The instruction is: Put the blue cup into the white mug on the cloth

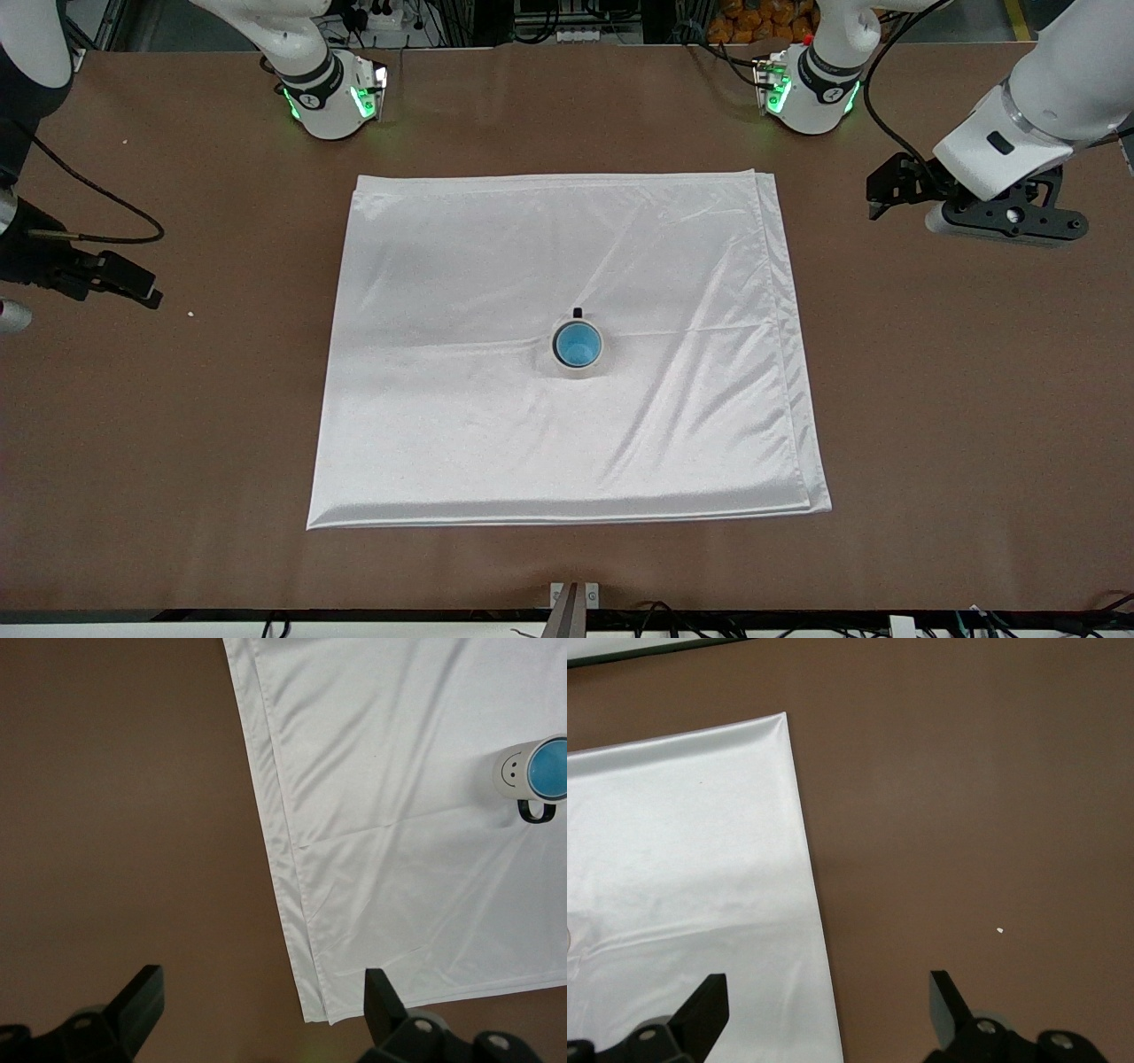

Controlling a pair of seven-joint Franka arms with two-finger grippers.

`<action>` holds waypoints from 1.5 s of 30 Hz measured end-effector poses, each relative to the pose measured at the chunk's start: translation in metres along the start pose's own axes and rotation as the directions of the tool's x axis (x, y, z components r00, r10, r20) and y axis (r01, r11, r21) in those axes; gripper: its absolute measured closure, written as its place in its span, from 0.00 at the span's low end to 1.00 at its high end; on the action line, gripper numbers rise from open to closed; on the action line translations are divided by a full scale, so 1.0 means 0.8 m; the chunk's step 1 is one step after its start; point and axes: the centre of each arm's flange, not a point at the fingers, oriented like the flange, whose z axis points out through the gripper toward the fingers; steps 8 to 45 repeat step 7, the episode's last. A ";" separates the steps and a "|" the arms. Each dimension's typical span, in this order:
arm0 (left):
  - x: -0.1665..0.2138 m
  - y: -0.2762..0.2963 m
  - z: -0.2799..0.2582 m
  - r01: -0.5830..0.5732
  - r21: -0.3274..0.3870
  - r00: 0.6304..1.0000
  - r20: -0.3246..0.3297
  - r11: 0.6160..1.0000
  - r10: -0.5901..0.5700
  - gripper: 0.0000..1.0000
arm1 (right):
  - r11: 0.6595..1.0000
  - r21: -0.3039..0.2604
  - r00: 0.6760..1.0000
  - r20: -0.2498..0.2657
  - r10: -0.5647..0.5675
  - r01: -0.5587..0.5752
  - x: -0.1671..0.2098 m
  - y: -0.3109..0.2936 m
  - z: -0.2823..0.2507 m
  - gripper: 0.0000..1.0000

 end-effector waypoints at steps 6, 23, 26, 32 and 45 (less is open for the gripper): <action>0.000 -0.001 0.001 0.002 0.000 1.000 0.001 1.000 -0.002 0.00 | 1.000 0.000 1.000 0.000 0.000 0.000 0.000 0.000 0.000 0.00; 0.001 -0.001 0.001 0.002 0.000 1.000 0.001 1.000 -0.002 0.00 | 1.000 0.000 1.000 0.000 0.000 0.000 0.000 0.000 0.000 0.00; 0.001 -0.001 0.001 0.002 0.000 1.000 0.001 1.000 -0.002 0.00 | 1.000 0.000 1.000 0.000 0.000 0.000 0.000 0.000 0.000 0.00; 0.001 -0.001 0.001 0.002 0.000 1.000 0.001 1.000 -0.002 0.00 | 1.000 0.000 1.000 0.000 0.000 0.000 0.000 0.000 0.000 0.00; 0.001 -0.001 0.001 0.002 0.000 1.000 0.001 1.000 -0.002 0.00 | 1.000 0.000 1.000 0.000 0.000 0.000 0.000 0.000 0.000 0.00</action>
